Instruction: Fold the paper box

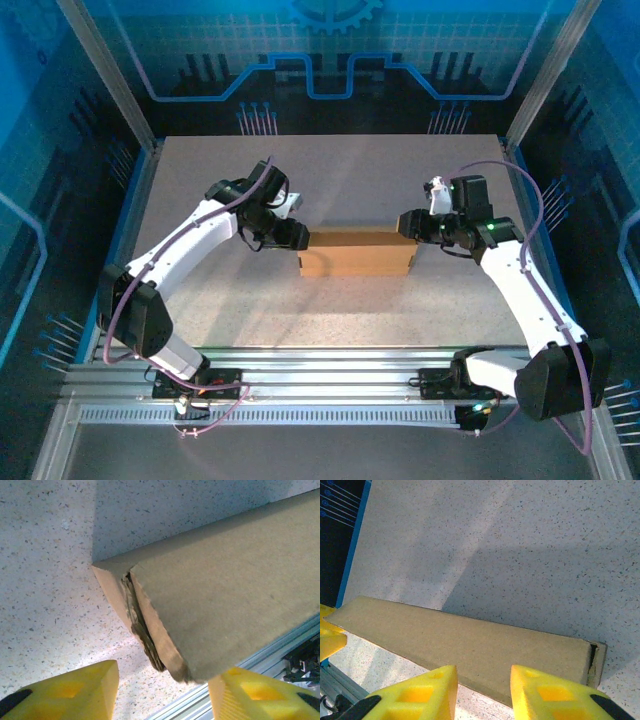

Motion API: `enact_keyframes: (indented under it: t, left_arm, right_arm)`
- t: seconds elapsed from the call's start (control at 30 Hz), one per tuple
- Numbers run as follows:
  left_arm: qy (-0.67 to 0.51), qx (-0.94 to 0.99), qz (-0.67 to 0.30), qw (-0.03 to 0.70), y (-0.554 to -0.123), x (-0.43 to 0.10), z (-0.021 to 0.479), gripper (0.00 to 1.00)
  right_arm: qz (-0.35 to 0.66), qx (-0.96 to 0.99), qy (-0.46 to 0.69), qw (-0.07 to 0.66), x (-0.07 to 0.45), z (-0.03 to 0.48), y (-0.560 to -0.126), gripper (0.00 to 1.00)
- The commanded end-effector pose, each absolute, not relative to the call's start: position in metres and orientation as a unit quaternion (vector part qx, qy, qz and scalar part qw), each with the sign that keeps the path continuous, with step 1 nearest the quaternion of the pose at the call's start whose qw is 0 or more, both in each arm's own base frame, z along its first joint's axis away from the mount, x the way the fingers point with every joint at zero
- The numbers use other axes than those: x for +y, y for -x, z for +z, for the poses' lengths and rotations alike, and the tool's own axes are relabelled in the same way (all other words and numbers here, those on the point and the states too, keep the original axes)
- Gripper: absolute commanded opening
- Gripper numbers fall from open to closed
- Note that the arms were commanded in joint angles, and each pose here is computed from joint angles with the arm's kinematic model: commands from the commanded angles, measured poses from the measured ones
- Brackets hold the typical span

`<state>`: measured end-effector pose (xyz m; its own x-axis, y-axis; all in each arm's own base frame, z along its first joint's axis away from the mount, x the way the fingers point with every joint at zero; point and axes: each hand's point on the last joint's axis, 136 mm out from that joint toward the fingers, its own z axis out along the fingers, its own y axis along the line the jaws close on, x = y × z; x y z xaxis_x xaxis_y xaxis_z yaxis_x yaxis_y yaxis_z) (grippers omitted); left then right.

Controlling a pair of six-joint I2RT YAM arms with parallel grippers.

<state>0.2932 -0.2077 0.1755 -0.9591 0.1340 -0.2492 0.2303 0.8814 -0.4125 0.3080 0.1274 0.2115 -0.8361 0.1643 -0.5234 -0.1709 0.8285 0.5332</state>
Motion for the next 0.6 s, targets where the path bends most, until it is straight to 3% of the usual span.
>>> enact_keyframes:
  t: [0.0, 0.37, 0.57]
  left_arm:
    - [-0.104, 0.96, -0.234, 0.117, -0.28, -0.205, 0.19, 0.56]
    - [-0.105, 0.934, -0.301, 0.161, -0.29, -0.224, 0.23, 0.62]
    - [-0.108, 0.93, -0.31, 0.164, -0.305, -0.234, 0.227, 0.64]
  right_arm:
    - [0.303, 0.912, -0.003, 0.277, 0.129, 0.207, -0.304, 0.35]
    - [0.305, 0.913, -0.005, 0.271, 0.131, 0.199, -0.301, 0.34]
    - [0.303, 0.914, -0.005, 0.268, 0.131, 0.198, -0.298, 0.34]
